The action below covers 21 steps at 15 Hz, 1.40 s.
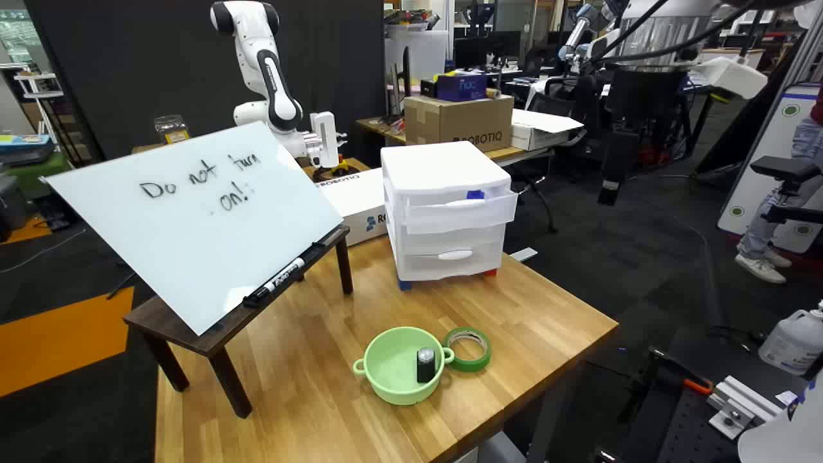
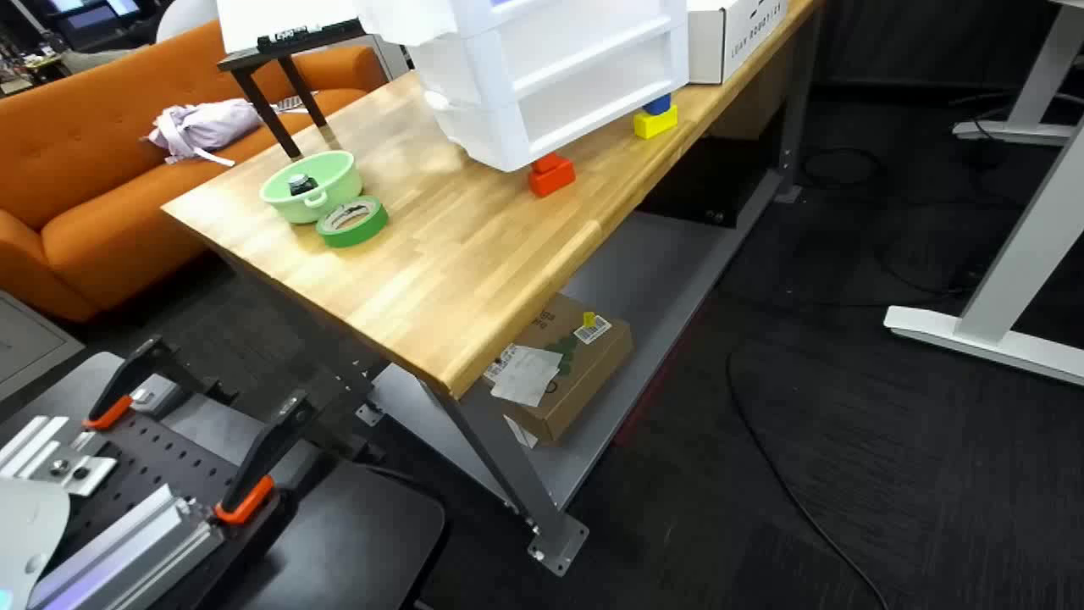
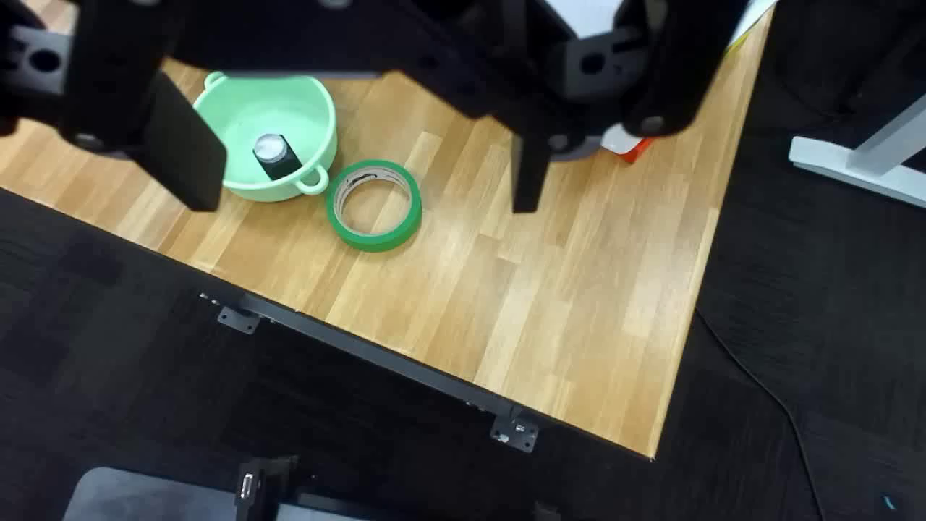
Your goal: Spill out the black object from the green bowl
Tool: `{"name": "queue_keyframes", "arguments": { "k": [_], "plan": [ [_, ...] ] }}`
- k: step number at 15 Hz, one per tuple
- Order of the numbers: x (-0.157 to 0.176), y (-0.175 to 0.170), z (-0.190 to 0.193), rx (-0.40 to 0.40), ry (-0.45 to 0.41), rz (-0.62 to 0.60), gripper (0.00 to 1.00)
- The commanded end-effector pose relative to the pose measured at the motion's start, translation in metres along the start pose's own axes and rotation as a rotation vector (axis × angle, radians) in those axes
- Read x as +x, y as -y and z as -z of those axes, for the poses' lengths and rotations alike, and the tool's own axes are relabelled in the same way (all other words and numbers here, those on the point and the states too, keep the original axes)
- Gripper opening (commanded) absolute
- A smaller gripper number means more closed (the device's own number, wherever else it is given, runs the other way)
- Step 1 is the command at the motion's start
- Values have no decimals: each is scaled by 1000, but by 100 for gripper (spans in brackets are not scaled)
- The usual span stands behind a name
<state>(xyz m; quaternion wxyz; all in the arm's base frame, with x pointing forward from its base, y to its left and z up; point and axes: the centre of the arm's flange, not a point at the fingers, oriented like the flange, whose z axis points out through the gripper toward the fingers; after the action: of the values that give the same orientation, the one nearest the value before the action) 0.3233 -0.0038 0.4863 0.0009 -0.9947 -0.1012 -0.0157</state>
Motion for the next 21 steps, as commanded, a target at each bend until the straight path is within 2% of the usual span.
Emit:
{"name": "queue_keyframes", "arguments": {
  "k": [1, 16, 21],
  "plan": [
    [0, 0, 0, 0, 0, 0, 100],
    [0, 0, 0, 0, 0, 0, 100],
    [11, 15, -9, -4, 53, 55, 100]
  ]
}}
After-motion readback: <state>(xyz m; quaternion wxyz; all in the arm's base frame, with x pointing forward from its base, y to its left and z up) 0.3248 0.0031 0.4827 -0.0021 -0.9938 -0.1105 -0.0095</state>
